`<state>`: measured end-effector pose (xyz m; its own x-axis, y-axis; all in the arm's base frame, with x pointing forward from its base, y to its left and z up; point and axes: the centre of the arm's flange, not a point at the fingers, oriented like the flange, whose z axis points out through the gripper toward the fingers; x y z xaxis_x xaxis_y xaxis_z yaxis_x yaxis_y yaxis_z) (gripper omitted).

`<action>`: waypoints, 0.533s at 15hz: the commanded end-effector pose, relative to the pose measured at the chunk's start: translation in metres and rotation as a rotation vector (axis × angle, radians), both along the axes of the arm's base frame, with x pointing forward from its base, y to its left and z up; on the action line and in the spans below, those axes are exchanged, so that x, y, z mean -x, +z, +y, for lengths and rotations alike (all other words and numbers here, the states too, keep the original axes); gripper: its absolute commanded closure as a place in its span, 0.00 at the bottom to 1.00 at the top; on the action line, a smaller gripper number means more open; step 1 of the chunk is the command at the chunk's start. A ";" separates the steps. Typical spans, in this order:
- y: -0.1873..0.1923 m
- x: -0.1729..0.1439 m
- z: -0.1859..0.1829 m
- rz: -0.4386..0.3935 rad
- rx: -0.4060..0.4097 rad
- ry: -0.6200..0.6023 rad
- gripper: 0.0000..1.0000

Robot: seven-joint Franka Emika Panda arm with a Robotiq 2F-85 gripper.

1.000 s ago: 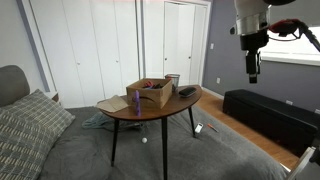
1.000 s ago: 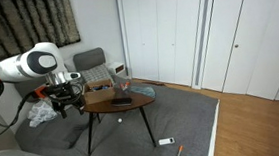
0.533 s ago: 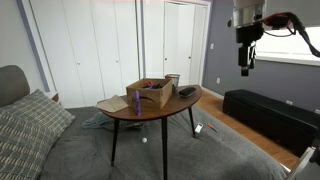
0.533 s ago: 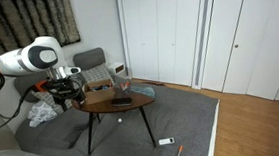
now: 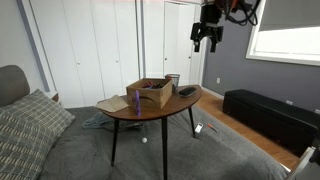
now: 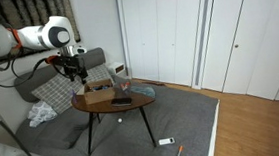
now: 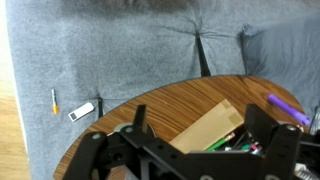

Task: Remove the sunglasses from the box and put them on the table

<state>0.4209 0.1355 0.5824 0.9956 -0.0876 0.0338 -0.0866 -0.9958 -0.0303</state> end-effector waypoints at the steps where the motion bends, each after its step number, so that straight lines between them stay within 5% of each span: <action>1: 0.012 -0.063 0.019 -0.057 -0.069 -0.178 0.00; 6: -0.021 -0.122 0.043 -0.181 -0.105 -0.427 0.00; 8: -0.042 -0.142 0.052 -0.230 -0.068 -0.440 0.00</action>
